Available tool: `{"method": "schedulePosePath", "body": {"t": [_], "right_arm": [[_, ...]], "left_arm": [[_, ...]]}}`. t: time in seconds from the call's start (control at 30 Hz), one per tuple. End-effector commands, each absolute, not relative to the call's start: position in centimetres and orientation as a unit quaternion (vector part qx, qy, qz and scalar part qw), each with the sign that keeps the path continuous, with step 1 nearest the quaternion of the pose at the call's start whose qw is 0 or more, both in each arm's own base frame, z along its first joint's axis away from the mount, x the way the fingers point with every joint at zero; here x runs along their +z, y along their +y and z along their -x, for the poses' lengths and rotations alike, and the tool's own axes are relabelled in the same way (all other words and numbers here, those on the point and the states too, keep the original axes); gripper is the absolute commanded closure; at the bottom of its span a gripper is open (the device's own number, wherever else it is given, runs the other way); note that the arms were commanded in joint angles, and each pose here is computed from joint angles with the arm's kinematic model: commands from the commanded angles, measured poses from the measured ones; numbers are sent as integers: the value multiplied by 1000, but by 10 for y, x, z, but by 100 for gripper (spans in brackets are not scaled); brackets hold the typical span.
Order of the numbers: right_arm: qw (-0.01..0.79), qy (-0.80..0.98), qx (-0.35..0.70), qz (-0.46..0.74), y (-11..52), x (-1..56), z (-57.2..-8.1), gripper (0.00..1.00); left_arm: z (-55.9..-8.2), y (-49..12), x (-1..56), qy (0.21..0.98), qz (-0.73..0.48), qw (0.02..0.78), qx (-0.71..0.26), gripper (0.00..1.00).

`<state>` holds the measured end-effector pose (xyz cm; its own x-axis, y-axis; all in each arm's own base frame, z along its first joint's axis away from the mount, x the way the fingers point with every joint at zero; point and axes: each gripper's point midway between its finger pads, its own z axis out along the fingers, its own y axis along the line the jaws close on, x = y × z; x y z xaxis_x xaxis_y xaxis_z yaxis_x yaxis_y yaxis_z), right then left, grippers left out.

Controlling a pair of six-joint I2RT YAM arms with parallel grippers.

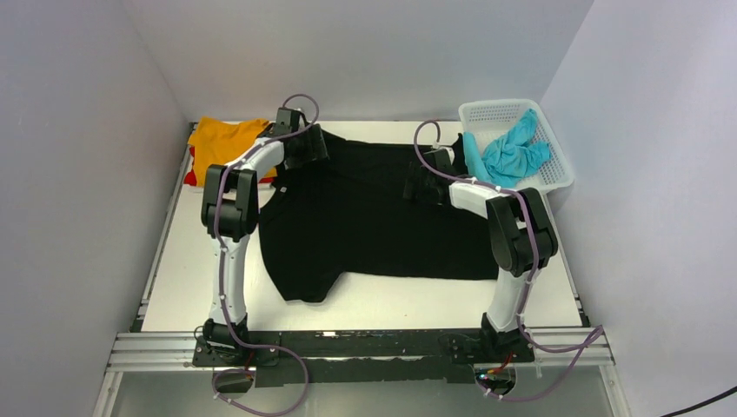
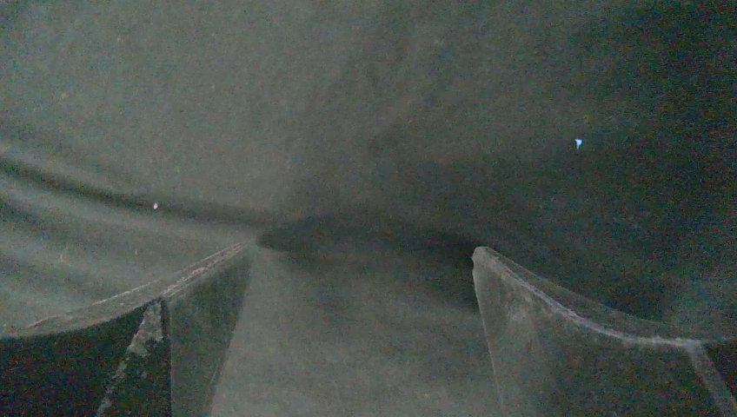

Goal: Fold and stack the t-shirts
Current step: Flatten out the tshirt

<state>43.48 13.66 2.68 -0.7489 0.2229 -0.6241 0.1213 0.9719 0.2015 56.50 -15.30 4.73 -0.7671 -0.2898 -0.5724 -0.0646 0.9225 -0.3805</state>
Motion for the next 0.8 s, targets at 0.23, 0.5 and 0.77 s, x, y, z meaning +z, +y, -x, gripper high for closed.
{"method": "schedulePosePath", "body": {"t": [0.23,0.5,0.77], "right_arm": [[427,876,186,124,200,114,-376,0],[389,614,295,620,339,121,-209,0],[316,398,261,821,395,103,-149,1]], "left_arm": [[-480,-197,171,889,-49,398,-222,1],[-346,-167,145,895,39,369,-250,1],[-290,-135,89,902,119,341,-236,1]]}}
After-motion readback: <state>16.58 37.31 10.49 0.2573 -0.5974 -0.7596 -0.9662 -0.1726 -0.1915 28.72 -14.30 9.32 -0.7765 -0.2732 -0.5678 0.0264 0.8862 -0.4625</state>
